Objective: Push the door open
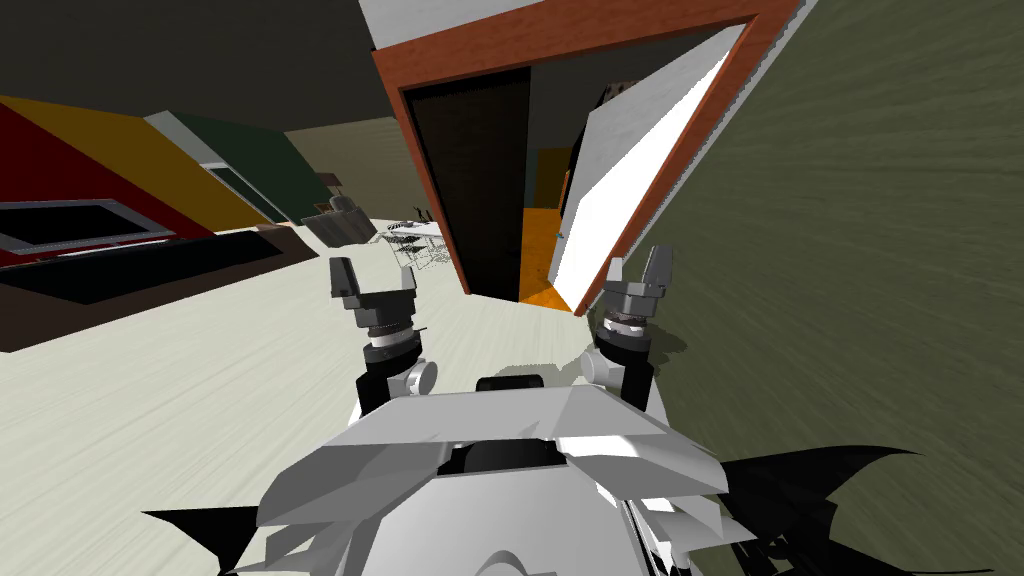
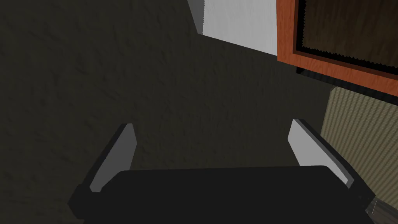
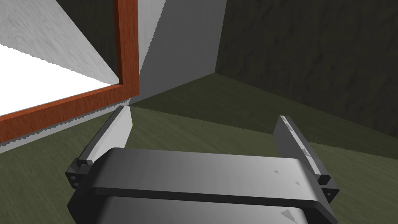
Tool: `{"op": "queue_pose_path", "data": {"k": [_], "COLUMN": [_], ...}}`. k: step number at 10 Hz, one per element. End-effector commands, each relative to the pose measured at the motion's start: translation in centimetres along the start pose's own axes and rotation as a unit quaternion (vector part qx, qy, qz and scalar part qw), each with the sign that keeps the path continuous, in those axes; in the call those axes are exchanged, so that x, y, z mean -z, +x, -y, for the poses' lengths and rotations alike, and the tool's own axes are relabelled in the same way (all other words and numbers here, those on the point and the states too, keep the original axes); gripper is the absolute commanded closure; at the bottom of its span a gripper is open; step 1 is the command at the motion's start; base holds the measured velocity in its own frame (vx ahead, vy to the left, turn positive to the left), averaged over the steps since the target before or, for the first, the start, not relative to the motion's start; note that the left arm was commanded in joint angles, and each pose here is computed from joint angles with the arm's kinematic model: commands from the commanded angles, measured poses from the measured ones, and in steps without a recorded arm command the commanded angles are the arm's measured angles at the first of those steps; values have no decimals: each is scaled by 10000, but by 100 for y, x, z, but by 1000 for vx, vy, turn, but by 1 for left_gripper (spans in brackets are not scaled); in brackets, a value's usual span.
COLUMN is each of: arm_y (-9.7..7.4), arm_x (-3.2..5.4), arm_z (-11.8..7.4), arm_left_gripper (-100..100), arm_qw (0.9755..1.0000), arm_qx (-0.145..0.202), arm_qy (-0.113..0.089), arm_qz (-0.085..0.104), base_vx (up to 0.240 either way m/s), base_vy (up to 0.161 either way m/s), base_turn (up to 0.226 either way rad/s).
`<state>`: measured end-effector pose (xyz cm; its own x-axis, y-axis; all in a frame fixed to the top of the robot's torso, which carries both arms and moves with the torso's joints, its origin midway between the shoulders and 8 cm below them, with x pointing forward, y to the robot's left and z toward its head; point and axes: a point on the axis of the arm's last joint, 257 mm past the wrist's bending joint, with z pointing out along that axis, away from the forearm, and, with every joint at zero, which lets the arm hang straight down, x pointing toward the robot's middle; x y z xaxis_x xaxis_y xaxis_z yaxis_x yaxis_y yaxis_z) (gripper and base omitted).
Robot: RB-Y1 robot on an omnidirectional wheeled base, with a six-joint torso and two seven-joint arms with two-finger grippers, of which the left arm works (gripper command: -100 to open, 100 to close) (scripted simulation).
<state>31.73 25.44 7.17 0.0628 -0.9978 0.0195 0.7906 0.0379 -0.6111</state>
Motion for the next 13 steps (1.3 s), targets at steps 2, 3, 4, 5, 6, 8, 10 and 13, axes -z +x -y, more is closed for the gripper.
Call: {"op": "queue_pose_path", "data": {"k": [2,3,4,5,6,8,10,13], "arm_y": [17,25,33,43,48,68,78,94], "arm_x": [37,57,78,108,124,197,241,315], "arm_z": [-160,-240,-320,-432,-489,-734,-871,-1087], "arm_left_gripper": [-100,-100,-100,-100,-100,-100,-100,-100], "arm_qw": [9999,9998,9997,9994,9992,9982,9975,9961], "arm_qx": [4,6,7,9,10,10,9,5], "arm_qy": [-123,-185,-247,-334,-378,-571,-681,-855], "arm_qz": [-42,-60,-80,-102,-113,-159,-183,-218], "base_vx": [81,120,124,146,131,125,114,103], "base_vy": [-3,-12,-16,0,1,-14,-11,-2], "base_turn": [-30,-26,-29,-36,-31,-49,-28,-30]}}
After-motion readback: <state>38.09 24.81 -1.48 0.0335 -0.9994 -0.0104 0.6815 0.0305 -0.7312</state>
